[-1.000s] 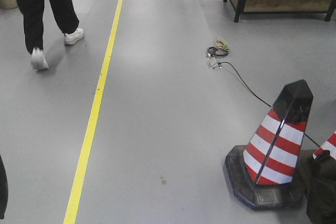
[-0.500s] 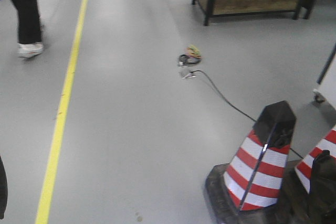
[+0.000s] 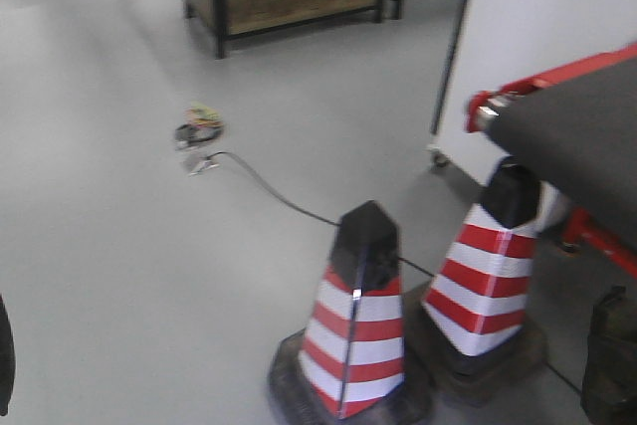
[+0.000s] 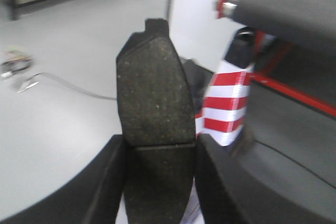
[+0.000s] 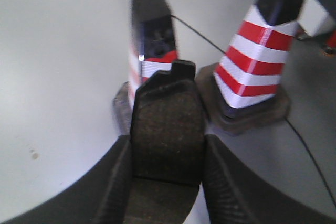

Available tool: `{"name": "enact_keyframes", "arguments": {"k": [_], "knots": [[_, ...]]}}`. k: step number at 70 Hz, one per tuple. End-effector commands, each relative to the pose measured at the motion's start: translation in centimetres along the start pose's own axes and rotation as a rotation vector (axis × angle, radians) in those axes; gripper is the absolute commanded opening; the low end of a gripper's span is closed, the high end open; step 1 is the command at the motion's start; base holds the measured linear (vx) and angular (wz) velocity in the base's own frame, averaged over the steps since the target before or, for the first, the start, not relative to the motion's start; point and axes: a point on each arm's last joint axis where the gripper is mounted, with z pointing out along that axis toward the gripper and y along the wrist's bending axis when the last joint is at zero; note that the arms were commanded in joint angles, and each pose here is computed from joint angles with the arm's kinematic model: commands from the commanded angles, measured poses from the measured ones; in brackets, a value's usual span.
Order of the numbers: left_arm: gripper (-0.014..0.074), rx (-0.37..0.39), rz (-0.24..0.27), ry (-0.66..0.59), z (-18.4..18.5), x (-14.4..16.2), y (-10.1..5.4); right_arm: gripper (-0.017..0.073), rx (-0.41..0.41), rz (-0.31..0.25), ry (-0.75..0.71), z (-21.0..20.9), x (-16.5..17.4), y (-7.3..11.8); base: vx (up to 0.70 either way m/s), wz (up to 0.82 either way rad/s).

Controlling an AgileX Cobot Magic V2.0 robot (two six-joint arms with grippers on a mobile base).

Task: Move and align brake pads A on conveyor
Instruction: 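Turn past the cones and approach the dark grey conveyor belt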

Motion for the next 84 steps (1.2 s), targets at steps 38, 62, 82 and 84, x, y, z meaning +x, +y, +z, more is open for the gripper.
{"name": "enact_keyframes", "arguments": {"k": [38, 62, 82, 84], "knots": [[0.0157, 0.025, -0.001, -0.126, -0.44, -1.85, -0.30, 0.0125, -0.006, -0.016, -0.109, -0.62, -1.57, 0.05, 0.22, -0.81], [0.0157, 0.025, -0.001, -0.126, -0.44, -1.85, -0.30, 0.0125, -0.006, -0.016, -0.109, -0.62, -1.57, 0.05, 0.20, -0.78], [0.0157, 0.025, -0.001, -0.126, -0.44, -1.85, -0.30, 0.0125, -0.006, -0.016, -0.109, -0.62, -1.57, 0.05, 0.19, -0.59], [0.0157, 0.025, -0.001, -0.126, -0.44, -1.85, -0.30, 0.0125, -0.006, -0.016, -0.109, -0.62, -1.57, 0.05, 0.20, -0.41]]}}
